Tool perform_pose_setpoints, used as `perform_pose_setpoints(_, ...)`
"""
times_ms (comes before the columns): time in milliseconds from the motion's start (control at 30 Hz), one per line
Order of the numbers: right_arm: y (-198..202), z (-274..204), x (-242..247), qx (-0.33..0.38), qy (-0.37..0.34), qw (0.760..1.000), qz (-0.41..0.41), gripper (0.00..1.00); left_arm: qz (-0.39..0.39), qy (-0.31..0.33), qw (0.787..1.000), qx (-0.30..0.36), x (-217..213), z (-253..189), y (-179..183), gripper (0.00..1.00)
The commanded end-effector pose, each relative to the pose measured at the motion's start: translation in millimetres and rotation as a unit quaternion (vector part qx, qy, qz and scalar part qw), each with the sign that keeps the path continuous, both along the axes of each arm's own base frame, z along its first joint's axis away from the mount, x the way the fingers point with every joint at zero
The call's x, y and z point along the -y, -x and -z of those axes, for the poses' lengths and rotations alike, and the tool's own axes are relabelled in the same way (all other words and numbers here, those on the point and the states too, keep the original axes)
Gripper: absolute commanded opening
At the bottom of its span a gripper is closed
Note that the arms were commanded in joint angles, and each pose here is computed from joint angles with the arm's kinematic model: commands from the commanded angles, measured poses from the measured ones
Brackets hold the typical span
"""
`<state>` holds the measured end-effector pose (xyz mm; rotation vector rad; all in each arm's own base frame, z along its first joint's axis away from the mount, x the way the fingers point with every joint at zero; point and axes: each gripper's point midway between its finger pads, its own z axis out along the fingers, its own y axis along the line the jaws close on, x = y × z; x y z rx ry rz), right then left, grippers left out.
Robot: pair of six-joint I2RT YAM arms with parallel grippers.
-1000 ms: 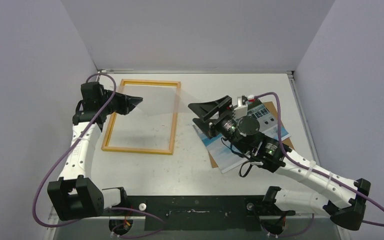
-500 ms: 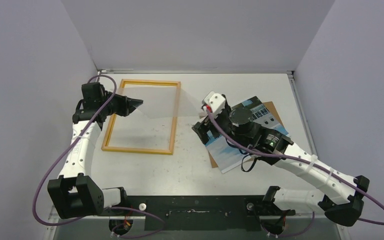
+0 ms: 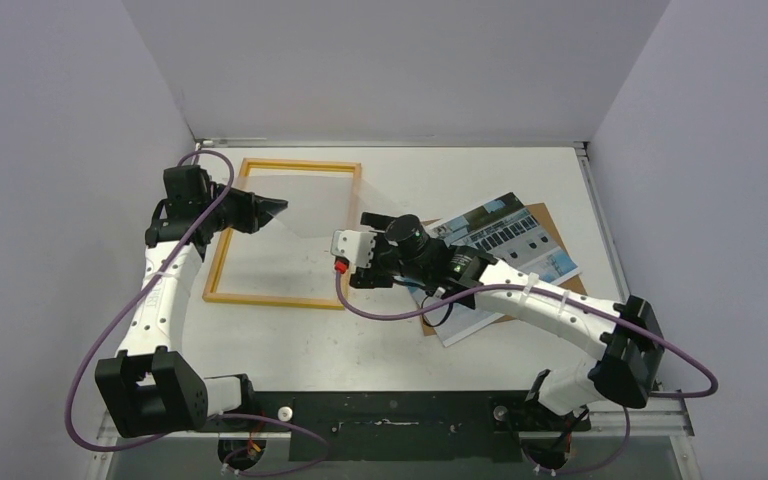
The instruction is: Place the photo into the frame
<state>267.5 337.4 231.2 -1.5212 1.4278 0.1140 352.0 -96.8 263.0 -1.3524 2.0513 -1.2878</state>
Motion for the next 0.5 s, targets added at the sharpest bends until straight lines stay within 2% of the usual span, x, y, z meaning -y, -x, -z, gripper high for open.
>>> perform_pose_setpoints(0,-26,-33,-20,0.078,-0.045,0.996,-0.014,0.74,0.009,0.010,0.999,0.030,4,-18,3,0.00)
perform_pose_setpoints(167,-39,-31,-21,0.076,-0.055,0.995,-0.015,0.62,0.010,0.013,0.999,0.028,5,-17,4,0.00)
perform_pose_setpoints(467,-32,-7,-37,0.034,-0.067,0.996,-0.057,0.33,0.010,0.012,0.999,0.029,6,-21,3,0.00)
